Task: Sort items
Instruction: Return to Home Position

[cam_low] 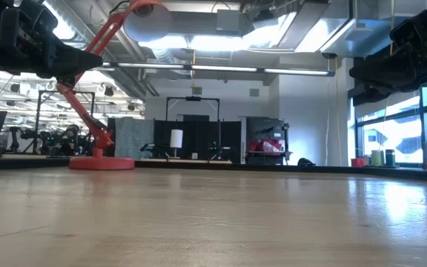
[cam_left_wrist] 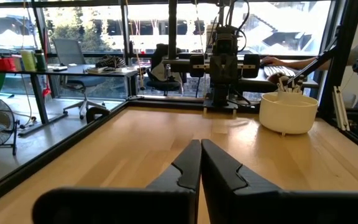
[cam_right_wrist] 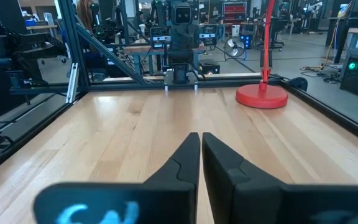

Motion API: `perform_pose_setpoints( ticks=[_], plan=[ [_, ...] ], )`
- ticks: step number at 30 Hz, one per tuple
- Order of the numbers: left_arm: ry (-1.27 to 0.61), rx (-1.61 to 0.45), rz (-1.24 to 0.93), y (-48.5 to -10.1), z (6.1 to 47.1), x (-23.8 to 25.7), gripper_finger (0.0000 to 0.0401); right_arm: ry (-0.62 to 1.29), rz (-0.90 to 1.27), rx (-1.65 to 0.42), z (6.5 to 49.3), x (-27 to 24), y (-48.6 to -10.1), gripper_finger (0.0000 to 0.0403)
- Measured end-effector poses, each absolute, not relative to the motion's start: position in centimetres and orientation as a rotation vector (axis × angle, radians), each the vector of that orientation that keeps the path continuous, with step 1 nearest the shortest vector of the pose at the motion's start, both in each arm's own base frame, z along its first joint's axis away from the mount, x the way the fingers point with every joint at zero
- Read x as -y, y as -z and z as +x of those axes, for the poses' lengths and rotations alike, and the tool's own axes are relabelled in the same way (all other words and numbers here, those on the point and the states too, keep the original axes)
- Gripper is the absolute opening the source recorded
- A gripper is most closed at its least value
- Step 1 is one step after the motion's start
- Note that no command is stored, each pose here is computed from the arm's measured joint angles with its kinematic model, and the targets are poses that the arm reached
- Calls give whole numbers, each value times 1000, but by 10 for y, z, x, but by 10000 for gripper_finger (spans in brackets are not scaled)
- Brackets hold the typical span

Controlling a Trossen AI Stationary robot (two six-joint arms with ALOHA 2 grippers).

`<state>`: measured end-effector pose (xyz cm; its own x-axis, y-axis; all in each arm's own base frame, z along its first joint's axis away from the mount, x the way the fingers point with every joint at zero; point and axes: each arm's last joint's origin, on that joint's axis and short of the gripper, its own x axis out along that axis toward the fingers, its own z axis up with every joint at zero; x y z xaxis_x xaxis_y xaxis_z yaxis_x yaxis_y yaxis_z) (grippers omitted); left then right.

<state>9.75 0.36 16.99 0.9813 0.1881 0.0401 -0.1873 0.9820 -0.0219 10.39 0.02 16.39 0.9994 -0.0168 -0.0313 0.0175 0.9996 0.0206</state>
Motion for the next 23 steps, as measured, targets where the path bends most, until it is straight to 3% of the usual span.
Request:
perform_pose_setpoints(
  ticks=[23],
  plan=[
    [-189, 42, -18, -170, 97, -4, 9, 17, 22, -31, 104, 0, -164, 20]
  ],
)
